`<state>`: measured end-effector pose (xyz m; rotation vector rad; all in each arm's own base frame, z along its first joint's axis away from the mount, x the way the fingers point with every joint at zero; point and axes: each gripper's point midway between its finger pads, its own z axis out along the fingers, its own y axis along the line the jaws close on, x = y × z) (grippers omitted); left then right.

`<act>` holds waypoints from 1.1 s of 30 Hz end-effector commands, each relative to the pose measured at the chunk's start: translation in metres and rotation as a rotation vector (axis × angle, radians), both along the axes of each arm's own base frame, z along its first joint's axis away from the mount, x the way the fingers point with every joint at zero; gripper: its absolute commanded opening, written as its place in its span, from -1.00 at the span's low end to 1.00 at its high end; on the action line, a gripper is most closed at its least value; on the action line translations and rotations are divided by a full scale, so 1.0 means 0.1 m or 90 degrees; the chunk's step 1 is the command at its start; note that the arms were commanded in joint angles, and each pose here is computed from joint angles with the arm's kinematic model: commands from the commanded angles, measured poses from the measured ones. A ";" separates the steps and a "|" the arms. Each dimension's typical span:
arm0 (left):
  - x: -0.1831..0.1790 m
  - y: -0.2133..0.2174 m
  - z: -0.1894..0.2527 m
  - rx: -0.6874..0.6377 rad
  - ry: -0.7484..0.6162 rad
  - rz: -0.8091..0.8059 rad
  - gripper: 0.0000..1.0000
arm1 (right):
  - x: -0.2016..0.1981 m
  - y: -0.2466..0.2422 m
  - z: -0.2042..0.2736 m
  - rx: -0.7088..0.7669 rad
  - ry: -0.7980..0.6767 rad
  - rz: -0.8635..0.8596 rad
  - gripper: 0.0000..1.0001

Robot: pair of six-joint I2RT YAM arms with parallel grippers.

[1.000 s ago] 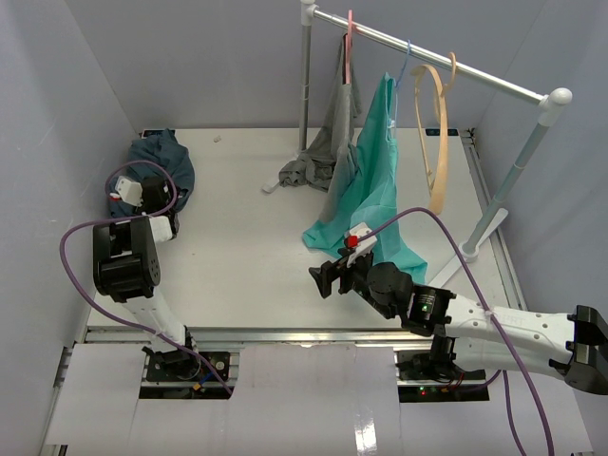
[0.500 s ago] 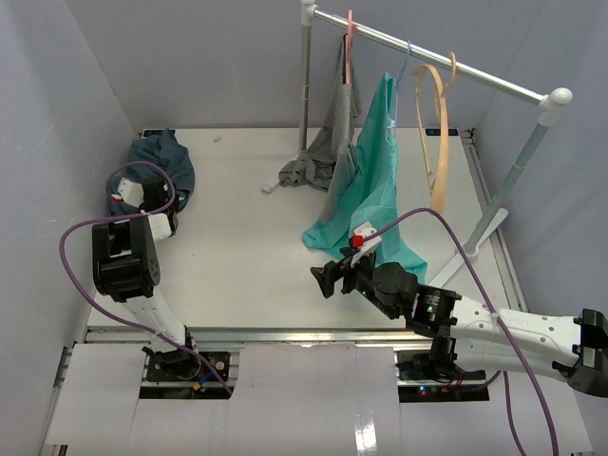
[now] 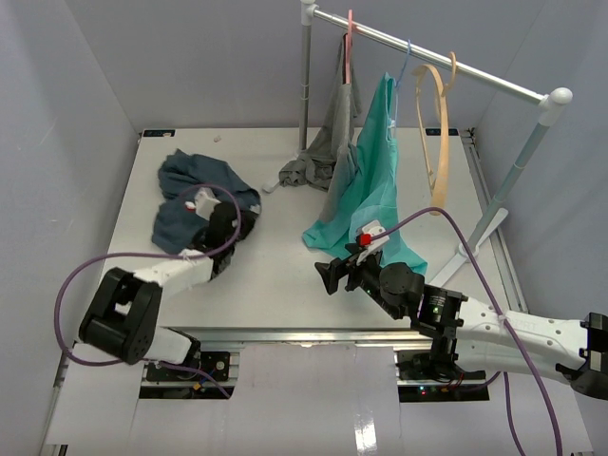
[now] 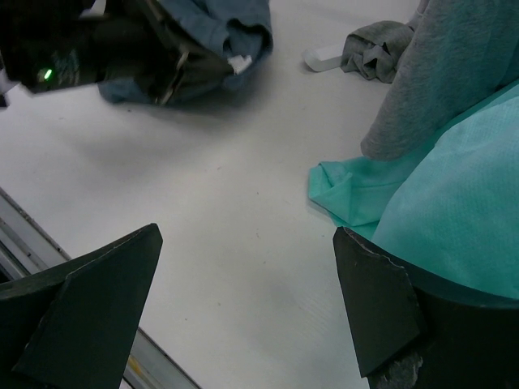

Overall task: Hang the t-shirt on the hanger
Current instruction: Move the T-shirt to the corner of the board.

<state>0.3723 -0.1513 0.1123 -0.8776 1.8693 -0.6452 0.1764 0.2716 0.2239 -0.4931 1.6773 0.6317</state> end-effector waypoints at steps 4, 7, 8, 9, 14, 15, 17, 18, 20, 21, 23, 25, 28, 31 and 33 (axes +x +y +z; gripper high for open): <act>-0.85 -0.09 -0.30 0.004 0.019 -0.024 -1.00 | 0.07 -0.03 0.22 0.028 -0.033 -0.026 0.85; -1.05 -0.01 -0.37 0.008 0.021 -0.034 -0.84 | 0.09 -0.02 0.18 0.016 -0.036 -0.030 0.85; -1.08 0.02 -0.35 0.004 0.009 -0.033 -0.40 | 0.09 -0.02 0.17 0.013 -0.036 -0.030 0.85; -1.11 0.06 -0.29 -0.002 -0.005 -0.030 0.20 | 0.09 -0.01 0.17 0.009 -0.039 -0.029 0.84; -1.16 0.35 -0.15 0.019 -0.045 0.029 0.92 | 0.12 0.26 0.23 -0.020 -0.061 0.017 0.90; -1.16 0.36 -0.12 0.020 -0.055 0.030 0.89 | 0.13 0.34 0.23 -0.037 -0.062 0.029 0.93; -1.15 0.39 -0.12 0.029 -0.064 0.033 0.76 | 0.15 0.57 0.17 -0.075 -0.047 0.055 0.99; -1.15 0.39 -0.15 0.038 -0.062 0.034 0.71 | 0.18 0.65 0.19 -0.084 -0.042 0.059 1.00; -1.15 0.42 -0.26 0.061 -0.042 0.040 0.56 | 0.28 0.84 0.19 -0.110 -0.027 0.055 0.93; -1.15 0.43 -0.33 0.075 -0.028 0.041 0.48 | 0.36 0.91 0.04 -0.135 -0.009 0.047 0.84; -1.14 0.40 -0.38 0.084 -0.019 0.029 0.45 | 0.52 1.00 -0.17 -0.158 0.026 0.027 0.66; -1.12 0.34 -0.43 0.089 -0.017 0.013 0.50 | 0.63 1.04 -0.35 -0.166 0.055 0.013 0.54; -1.05 0.24 -0.45 0.088 -0.026 -0.010 0.57 | 0.77 1.06 -0.64 -0.182 0.098 -0.002 0.43; -0.99 0.23 -0.51 0.104 -0.003 -0.004 0.27 | 0.88 0.97 -0.93 -0.212 0.132 -0.042 0.37; -0.99 0.28 -0.62 0.118 0.026 0.016 -0.29 | 0.93 0.90 -1.09 -0.226 0.152 -0.064 0.36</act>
